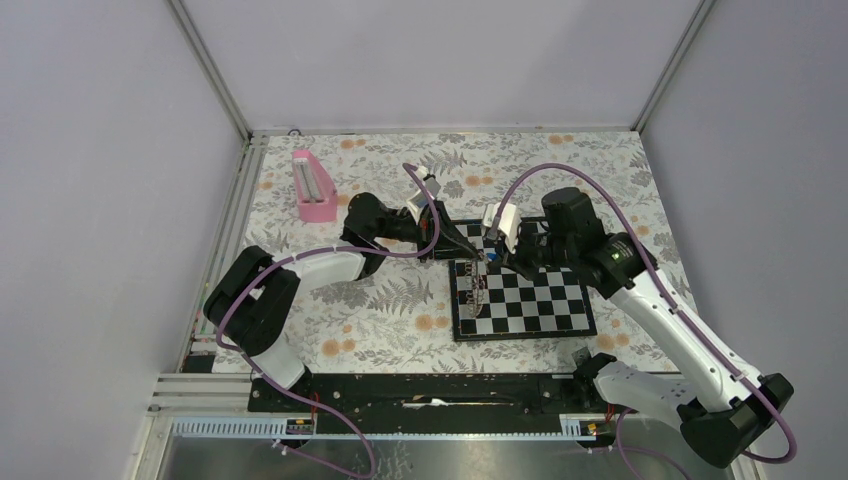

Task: Put the keys on the keyring

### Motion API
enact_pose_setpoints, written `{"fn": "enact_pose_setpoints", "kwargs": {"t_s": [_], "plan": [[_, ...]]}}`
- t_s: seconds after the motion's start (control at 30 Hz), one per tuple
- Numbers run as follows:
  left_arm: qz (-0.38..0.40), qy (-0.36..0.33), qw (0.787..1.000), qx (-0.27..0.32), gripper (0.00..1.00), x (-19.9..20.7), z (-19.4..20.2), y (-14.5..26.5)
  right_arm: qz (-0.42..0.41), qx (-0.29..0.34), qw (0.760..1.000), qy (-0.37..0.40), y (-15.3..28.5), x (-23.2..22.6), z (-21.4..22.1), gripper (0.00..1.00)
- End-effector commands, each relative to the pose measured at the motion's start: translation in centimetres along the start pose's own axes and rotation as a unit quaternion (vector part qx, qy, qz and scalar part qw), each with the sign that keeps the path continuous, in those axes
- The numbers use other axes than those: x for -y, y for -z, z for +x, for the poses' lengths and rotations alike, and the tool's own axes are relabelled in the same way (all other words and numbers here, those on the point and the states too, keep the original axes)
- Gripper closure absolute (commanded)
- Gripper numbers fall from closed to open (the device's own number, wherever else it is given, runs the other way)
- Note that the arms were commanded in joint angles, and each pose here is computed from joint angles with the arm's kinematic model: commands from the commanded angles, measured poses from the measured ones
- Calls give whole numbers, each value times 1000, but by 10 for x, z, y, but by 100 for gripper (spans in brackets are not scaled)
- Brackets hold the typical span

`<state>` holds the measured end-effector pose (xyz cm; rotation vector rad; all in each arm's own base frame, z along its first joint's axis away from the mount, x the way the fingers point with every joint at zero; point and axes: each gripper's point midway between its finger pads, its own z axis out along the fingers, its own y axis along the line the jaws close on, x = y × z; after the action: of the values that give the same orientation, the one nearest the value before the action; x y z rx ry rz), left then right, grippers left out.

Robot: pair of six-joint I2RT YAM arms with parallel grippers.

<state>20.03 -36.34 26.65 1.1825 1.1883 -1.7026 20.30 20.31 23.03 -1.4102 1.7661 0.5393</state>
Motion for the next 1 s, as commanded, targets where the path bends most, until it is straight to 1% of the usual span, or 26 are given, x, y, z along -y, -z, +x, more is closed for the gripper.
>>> {"fn": "enact_pose_setpoints", "kwargs": {"t_s": [0.0,0.2,0.53,0.97], "plan": [[16,-55,998,16,100,11,-23,-2,-11,24,1000,11,5,-2,-20,100],[18,-50,998,17,100,9,-22,-3,-20,27,999,13,3,-3,-22,100],[25,-43,999,13,100,11,-16,-4,4,28,999,30,9,8,-29,100],[28,-46,998,10,99,12,-14,-3,10,29,999,41,13,15,-40,100]]}}
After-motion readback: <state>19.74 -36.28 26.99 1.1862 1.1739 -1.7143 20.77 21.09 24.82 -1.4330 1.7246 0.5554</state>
